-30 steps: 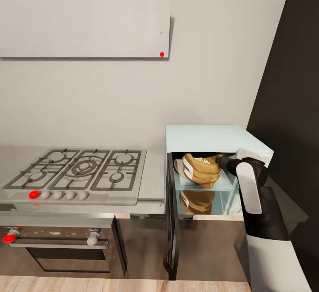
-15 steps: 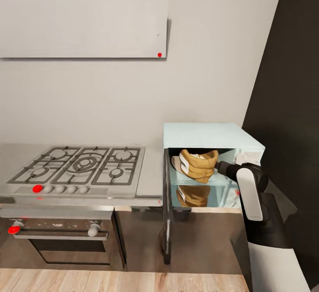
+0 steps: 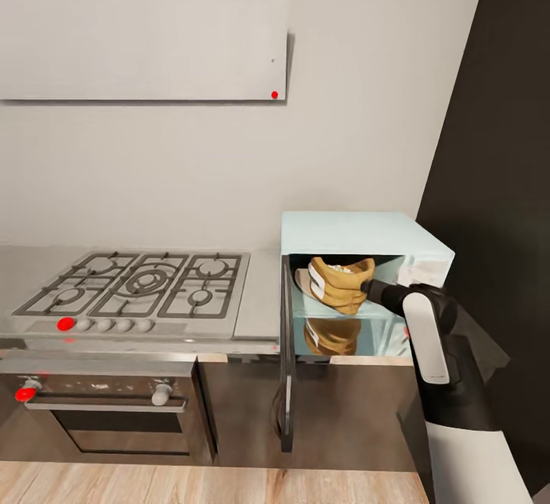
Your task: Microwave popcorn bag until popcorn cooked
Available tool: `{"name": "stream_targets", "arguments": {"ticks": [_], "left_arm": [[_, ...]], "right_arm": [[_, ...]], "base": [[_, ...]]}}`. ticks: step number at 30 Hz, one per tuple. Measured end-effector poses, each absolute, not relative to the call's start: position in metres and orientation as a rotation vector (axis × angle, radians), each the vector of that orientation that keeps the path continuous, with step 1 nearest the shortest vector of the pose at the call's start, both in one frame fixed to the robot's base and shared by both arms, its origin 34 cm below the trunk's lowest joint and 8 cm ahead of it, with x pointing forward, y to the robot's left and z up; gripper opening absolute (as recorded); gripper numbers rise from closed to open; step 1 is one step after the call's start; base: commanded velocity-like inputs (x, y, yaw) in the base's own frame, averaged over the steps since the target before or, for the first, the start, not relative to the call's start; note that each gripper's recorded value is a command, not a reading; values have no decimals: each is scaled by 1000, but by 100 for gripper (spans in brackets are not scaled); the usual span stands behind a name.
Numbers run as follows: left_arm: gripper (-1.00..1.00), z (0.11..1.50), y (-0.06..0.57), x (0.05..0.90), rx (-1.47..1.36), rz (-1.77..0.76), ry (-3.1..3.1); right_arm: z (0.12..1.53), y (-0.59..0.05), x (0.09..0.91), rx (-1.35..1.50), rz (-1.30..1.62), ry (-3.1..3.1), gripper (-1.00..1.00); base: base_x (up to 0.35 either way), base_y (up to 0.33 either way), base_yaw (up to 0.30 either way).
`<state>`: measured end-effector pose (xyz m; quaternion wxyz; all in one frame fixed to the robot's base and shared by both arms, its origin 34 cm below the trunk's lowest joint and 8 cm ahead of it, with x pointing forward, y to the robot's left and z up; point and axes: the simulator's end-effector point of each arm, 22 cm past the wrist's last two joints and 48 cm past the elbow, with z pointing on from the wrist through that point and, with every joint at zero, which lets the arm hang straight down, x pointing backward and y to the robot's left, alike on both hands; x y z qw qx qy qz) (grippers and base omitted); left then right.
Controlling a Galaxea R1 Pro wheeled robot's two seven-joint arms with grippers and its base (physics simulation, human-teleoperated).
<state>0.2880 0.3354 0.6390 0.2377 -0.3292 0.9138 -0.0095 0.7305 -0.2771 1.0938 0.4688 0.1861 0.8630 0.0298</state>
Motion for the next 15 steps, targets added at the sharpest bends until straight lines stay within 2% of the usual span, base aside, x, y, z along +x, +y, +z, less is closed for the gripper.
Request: {"name": "stream_targets", "arguments": {"ticks": [15], "left_arm": [[100,639,335,288,-904,-27,2503]], "right_arm": [[1083,-248,731,369,89,2152,100]], "base": [[0,0,0]]}}
